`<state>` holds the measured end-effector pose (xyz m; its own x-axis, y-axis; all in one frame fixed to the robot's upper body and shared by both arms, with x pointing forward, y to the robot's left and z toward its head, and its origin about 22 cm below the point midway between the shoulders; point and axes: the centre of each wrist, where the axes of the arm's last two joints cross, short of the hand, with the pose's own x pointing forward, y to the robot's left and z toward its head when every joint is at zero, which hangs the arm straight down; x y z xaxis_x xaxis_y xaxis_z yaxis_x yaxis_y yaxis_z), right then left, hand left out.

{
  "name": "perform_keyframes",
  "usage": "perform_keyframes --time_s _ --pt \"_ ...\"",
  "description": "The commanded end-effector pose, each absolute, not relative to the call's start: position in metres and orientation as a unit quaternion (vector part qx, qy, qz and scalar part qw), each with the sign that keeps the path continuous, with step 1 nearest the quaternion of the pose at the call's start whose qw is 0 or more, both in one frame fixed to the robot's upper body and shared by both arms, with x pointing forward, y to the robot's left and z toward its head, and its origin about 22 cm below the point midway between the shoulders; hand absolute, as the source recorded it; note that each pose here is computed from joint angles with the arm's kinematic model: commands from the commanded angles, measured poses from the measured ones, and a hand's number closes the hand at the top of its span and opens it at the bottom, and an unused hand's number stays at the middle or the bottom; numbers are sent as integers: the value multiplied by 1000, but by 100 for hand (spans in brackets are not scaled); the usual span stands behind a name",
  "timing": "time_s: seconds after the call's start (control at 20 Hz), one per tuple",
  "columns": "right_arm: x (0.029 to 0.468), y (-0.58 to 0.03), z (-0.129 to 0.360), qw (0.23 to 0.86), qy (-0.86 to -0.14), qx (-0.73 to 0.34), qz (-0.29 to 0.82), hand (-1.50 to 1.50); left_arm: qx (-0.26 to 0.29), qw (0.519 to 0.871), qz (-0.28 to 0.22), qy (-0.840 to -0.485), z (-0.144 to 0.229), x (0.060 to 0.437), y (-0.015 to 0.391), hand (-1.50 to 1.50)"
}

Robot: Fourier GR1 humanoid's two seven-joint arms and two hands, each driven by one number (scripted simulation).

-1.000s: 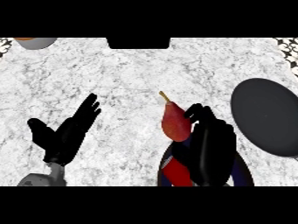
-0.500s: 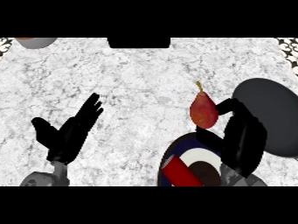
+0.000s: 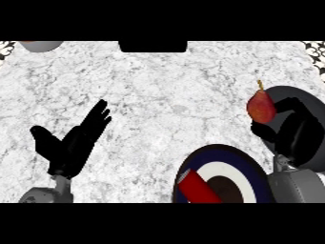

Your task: Pick the pear from the plate and place it in the pan

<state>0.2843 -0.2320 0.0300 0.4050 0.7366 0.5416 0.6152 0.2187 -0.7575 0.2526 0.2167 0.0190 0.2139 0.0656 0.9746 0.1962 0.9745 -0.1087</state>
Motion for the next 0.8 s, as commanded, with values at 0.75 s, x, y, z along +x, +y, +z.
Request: perform_keyframes --time_s 0.75 --pt "329 -408 -4 523 -511 -681 -43 150 -112 770 -50 -626 21 258 219 0"
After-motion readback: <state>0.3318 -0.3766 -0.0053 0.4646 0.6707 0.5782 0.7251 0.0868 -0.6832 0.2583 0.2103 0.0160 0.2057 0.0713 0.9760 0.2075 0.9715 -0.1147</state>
